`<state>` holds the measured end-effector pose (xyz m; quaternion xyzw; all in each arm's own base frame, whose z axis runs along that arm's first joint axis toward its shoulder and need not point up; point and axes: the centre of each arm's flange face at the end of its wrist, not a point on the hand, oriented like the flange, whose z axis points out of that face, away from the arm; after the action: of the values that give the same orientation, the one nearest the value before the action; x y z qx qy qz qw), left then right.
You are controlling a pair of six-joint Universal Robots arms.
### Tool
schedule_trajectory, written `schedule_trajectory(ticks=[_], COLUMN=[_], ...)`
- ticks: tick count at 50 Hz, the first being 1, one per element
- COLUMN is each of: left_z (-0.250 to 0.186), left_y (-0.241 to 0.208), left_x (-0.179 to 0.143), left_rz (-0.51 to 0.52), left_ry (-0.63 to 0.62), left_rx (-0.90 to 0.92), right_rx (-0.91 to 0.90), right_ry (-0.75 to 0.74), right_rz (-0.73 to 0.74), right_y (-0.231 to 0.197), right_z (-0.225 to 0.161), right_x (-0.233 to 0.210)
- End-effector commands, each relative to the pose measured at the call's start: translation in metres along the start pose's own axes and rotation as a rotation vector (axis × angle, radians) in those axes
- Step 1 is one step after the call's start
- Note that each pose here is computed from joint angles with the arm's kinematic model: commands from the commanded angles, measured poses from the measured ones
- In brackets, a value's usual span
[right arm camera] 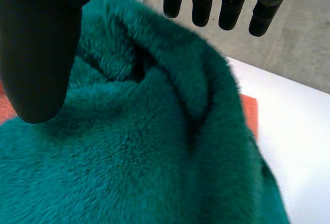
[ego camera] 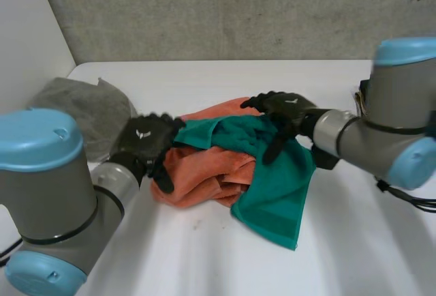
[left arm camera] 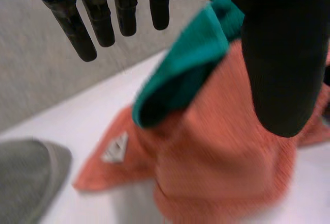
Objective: Fold the laundry.
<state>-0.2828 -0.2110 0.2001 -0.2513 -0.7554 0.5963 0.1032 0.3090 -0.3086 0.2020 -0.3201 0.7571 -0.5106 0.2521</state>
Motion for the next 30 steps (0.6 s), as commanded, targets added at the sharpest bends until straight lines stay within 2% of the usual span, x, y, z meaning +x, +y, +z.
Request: schedule_trajectory(ticks=[1, 6, 12, 21, 26, 30], left_z=[0.013, 0.03, 0.056, 0.082, 0.088, 0.086], left_y=[0.032, 0.036, 0.034, 0.041, 0.033, -0.01], left_x=[0.009, 0.015, 0.018, 0.03, 0.026, 0.0], left_rz=[-0.069, -0.068, -0.066, -0.053, -0.006, 0.038], left_ry=[0.054, 0.086, 0.093, 0.114, 0.087, -0.024], left_rx=[-0.093, -0.061, -0.023, -0.021, -0.012, 0.093], right_rx=[0.024, 0.087, 0.189, 0.137, 0.146, 0.163], right_ry=[0.037, 0.065, 0.096, 0.219, 0.268, 0.311], right_rz=[-0.036, -0.067, -0.101, -0.039, -0.039, -0.037], right_y=[0.015, -0.001, -0.033, -0.017, -0.02, -0.025], right_z=[0.03, 0.022, -0.02, -0.044, -0.051, -0.058], right_x=[0.002, 0.002, -0.001, 0.046, 0.058, 0.072])
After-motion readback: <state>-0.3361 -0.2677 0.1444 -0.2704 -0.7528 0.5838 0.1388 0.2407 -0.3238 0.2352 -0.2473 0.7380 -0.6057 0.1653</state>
